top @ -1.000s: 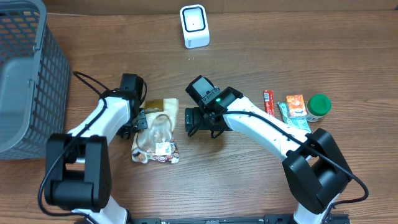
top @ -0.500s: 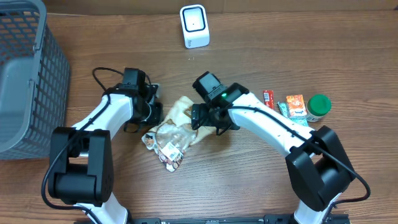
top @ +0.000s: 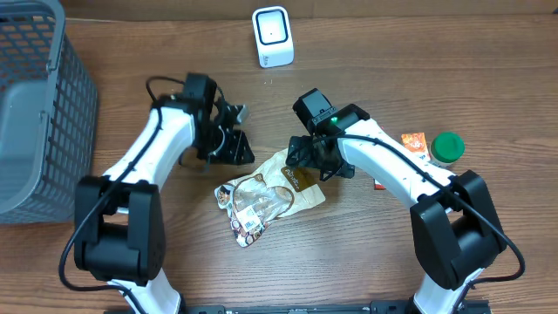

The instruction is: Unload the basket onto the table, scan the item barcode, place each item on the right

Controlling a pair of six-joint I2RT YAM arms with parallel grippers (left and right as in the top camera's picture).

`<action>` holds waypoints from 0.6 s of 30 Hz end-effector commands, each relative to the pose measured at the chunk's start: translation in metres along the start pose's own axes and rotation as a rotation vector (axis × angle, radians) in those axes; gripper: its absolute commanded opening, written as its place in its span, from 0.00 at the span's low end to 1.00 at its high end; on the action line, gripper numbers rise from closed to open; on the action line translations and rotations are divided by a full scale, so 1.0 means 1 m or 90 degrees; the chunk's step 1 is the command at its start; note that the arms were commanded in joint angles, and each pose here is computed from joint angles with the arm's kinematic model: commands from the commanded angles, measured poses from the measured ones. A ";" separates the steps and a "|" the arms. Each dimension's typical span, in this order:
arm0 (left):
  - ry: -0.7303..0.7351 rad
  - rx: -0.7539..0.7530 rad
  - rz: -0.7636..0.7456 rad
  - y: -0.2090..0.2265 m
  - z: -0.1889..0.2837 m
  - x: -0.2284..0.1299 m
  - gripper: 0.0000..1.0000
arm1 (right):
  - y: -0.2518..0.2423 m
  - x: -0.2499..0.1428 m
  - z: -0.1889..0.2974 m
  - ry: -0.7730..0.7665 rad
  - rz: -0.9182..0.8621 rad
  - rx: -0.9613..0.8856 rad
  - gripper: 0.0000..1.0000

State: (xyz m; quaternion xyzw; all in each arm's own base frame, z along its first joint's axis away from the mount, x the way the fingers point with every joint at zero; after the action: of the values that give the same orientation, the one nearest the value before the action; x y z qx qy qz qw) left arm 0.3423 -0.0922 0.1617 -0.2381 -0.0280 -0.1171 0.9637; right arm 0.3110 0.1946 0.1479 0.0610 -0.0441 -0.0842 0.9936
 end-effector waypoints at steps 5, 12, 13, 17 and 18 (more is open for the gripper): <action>0.071 0.134 0.146 -0.001 0.032 -0.024 0.36 | 0.006 -0.007 0.011 0.018 0.052 0.053 1.00; 0.179 0.150 0.183 0.010 0.006 -0.061 0.35 | 0.007 -0.008 0.006 0.013 0.071 0.058 1.00; 0.188 0.150 0.186 0.013 0.001 -0.066 0.35 | 0.007 -0.009 0.004 0.013 0.071 0.060 1.00; 0.200 0.146 0.192 0.019 -0.013 -0.077 0.35 | 0.005 -0.012 -0.002 0.021 0.071 0.071 1.00; 0.201 0.146 0.192 0.020 -0.016 -0.079 0.36 | 0.005 -0.013 -0.005 0.023 0.071 0.073 1.00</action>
State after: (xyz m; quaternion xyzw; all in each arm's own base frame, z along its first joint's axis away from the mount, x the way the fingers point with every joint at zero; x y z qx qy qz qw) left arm 0.2765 -0.0664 0.1346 -0.1128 0.1450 -0.0081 0.9830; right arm 0.3048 0.2016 0.1367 0.1006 -0.0286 -0.0346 0.9939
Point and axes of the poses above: each gripper's point midway between its finger pads, its own z axis back along the fingers, its own y axis along the line the jaws close on, x = y × z, the point moved 10 cm from there along z, back along the fingers, and after that the axes turned 2 degrees about -z, right-handed, at the moved point
